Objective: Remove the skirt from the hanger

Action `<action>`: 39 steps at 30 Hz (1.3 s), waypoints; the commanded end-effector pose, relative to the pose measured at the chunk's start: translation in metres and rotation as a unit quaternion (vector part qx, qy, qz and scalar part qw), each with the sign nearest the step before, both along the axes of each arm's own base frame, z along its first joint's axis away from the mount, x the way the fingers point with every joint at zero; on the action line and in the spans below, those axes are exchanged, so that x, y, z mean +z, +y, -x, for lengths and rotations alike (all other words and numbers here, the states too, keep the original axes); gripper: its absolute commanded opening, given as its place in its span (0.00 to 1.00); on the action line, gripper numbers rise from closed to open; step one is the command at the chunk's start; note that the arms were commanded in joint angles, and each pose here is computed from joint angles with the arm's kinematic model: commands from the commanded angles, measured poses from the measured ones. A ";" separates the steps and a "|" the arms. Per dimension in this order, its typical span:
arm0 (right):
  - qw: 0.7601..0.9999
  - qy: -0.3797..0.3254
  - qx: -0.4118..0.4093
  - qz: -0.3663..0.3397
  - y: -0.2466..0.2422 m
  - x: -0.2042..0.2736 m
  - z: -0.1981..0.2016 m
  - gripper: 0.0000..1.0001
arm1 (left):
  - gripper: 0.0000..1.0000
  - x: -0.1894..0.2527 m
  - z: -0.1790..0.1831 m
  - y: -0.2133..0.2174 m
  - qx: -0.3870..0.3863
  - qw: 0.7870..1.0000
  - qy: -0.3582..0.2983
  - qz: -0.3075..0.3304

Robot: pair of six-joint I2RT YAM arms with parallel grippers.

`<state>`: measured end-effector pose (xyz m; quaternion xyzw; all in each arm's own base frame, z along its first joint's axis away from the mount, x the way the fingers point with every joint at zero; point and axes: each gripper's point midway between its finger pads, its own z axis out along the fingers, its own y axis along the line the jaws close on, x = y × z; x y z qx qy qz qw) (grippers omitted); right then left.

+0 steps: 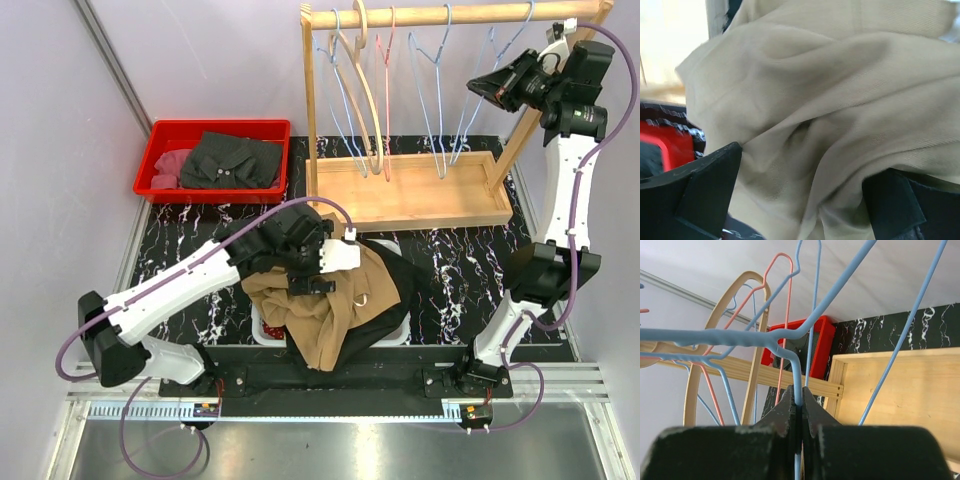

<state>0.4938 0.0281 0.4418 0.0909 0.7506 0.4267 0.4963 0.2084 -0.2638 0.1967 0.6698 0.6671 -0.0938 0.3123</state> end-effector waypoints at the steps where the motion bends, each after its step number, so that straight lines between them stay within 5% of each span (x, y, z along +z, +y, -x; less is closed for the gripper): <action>1: 0.999 -0.049 -0.002 0.019 0.003 0.027 0.021 0.00 | 0.99 0.049 0.029 0.005 -0.145 0.989 -0.035 0.020; 6: 0.999 -0.041 -0.004 0.021 0.003 0.019 0.022 0.00 | 0.99 0.072 0.059 0.018 -0.241 0.969 -0.052 0.028; 13: 0.999 -0.032 -0.008 0.022 0.002 0.011 0.023 0.00 | 0.99 0.079 0.085 0.045 -0.265 0.964 -0.001 -0.018; 18: 0.999 -0.027 -0.021 0.035 0.000 0.004 0.029 0.00 | 0.99 0.144 0.070 0.034 -0.158 0.982 -0.049 0.092; 21: 0.997 -0.025 -0.041 0.054 -0.005 -0.002 0.038 0.00 | 0.99 0.208 0.039 0.034 -0.053 0.973 -0.101 0.201; 22: 0.996 -0.034 -0.052 0.063 -0.005 0.006 0.048 0.18 | 0.99 0.226 0.019 0.042 -0.007 0.965 -0.117 0.233; 24: 0.992 -0.020 -0.087 0.088 -0.016 -0.005 0.054 0.33 | 0.98 0.242 0.000 0.053 0.063 0.956 -0.104 0.269; 28: 0.979 -0.048 -0.150 0.132 -0.027 0.017 0.097 0.99 | 0.89 0.241 -0.039 0.090 0.180 0.937 -0.079 0.289; 34: 0.962 -0.097 -0.213 0.141 -0.023 0.042 0.166 1.00 | 0.87 0.250 -0.067 0.133 0.268 0.898 -0.075 0.341; 39: 0.964 -0.054 -0.201 0.168 0.003 -0.036 0.222 1.00 | 0.78 0.226 -0.084 0.174 0.364 0.861 -0.055 0.351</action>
